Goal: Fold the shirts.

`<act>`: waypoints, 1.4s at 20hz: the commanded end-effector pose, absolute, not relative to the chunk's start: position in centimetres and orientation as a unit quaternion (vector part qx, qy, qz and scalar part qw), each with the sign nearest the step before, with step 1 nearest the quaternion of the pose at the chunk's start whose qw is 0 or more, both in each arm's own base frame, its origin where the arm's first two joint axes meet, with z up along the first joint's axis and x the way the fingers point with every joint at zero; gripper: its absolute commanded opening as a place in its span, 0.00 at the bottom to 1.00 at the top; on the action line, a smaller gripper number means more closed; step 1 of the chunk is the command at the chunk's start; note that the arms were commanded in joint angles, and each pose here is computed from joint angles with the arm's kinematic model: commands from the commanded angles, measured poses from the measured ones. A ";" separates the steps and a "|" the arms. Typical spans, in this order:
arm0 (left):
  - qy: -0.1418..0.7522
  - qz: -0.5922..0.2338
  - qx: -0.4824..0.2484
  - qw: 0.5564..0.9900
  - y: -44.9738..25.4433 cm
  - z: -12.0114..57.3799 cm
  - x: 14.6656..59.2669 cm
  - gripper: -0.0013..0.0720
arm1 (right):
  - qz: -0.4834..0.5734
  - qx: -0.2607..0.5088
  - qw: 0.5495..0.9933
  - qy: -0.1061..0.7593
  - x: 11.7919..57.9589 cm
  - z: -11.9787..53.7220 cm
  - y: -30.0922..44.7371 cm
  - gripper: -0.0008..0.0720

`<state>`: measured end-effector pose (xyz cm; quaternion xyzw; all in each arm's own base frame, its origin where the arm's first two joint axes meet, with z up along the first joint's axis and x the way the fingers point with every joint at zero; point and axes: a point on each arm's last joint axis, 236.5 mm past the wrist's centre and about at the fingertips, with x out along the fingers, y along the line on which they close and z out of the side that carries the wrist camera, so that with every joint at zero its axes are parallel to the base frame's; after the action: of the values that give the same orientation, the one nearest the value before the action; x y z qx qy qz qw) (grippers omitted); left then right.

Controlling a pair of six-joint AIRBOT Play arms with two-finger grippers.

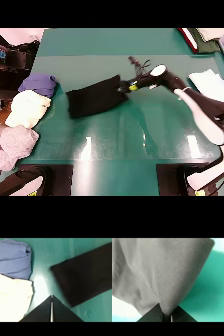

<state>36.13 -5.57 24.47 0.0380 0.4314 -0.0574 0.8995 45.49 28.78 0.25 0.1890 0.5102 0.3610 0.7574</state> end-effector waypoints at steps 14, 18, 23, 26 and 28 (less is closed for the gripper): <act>0.442 -0.139 -0.027 0.886 -10.3 24.6 34.9 0.06 | -0.058 0.186 0.935 0.296 51.6 11.0 -24.3 0.04; 0.443 -0.134 -0.039 0.885 -10.3 24.6 35.0 0.06 | -0.076 0.181 0.941 0.277 51.5 12.7 -27.1 0.04; 0.467 -0.131 -0.039 0.874 -10.3 22.7 34.7 0.06 | -0.085 0.174 0.949 0.247 50.6 17.0 -27.7 0.04; 0.487 -0.131 -0.040 0.863 -10.4 21.0 34.4 0.06 | -0.088 0.175 0.951 0.241 49.0 19.1 -27.7 0.04; 0.486 -0.134 -0.042 0.863 -10.6 20.9 34.5 0.06 | -0.088 0.187 0.946 0.250 47.6 19.6 -27.6 0.04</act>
<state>34.56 -10.37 21.55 -0.0387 0.4798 -0.1312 0.8667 49.23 -27.77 18.44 0.1758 0.2448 -0.0879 0.9494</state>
